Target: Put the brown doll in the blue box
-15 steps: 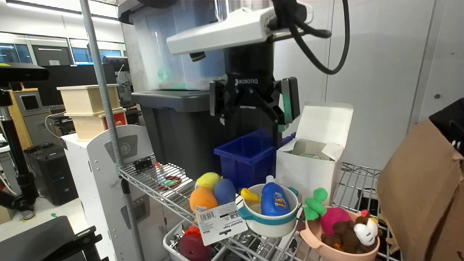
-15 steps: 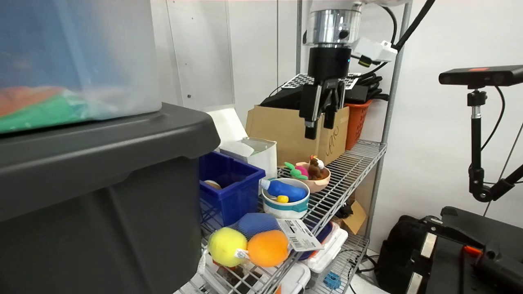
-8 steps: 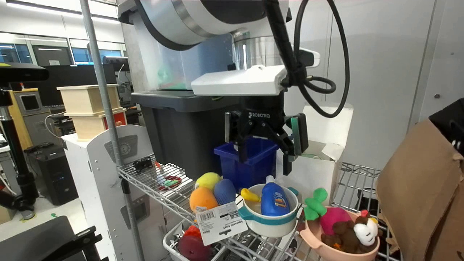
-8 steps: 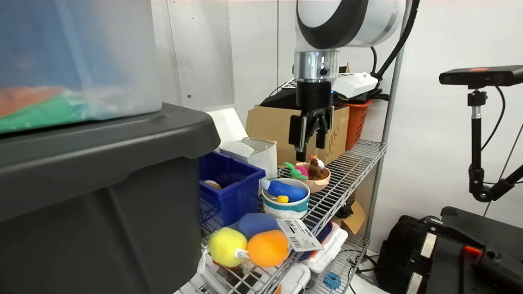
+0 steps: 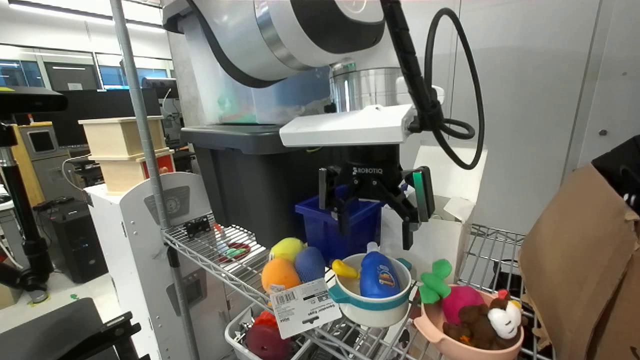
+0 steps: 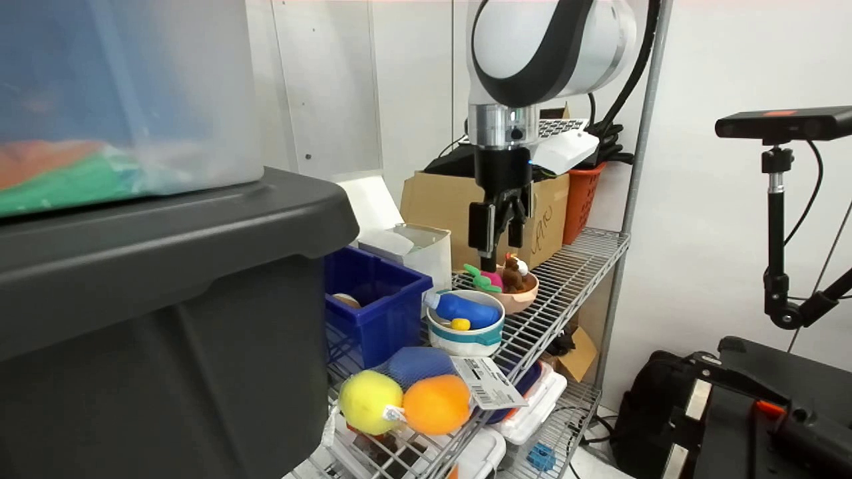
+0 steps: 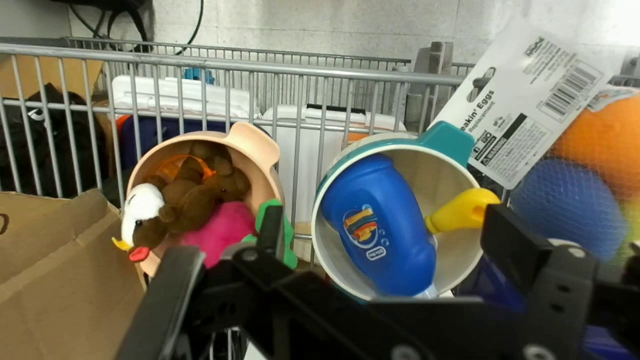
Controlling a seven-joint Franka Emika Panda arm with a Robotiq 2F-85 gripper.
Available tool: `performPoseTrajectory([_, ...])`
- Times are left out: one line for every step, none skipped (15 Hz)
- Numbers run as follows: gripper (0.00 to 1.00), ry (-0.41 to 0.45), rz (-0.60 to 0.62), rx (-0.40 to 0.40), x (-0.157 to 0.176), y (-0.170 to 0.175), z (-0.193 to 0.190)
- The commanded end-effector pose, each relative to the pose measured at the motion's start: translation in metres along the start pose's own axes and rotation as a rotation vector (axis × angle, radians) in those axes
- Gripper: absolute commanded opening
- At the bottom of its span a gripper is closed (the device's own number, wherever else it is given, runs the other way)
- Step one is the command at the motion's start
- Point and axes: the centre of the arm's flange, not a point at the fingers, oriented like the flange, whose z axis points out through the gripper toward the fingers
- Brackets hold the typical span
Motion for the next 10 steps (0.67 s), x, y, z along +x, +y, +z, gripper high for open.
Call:
performPoseTrajectory([1.0, -0.058, -0.082, 0.019, 0.009, 0.007, 0.008])
performPoseTrajectory([1.0, -0.072, -0.099, 0.024, 0.011, 0.007, 0.012])
performPoseTrajectory([1.0, -0.084, -0.115, 0.027, 0.012, 0.007, 0.016])
performPoseTrajectory([1.0, -0.094, -0.125, 0.027, 0.015, 0.007, 0.02])
performPoseTrajectory([1.0, -0.098, -0.133, 0.026, 0.018, 0.007, 0.022])
performPoseTrajectory([1.0, -0.101, -0.139, 0.025, 0.02, 0.005, 0.025])
performPoseTrajectory([1.0, -0.102, -0.142, 0.024, 0.023, 0.004, 0.026])
performPoseTrajectory([1.0, -0.098, -0.139, 0.022, 0.025, 0.003, 0.027])
performPoseTrajectory([1.0, -0.093, -0.128, 0.033, 0.026, 0.004, 0.024])
performPoseTrajectory([1.0, -0.091, -0.114, 0.038, 0.028, 0.007, 0.022])
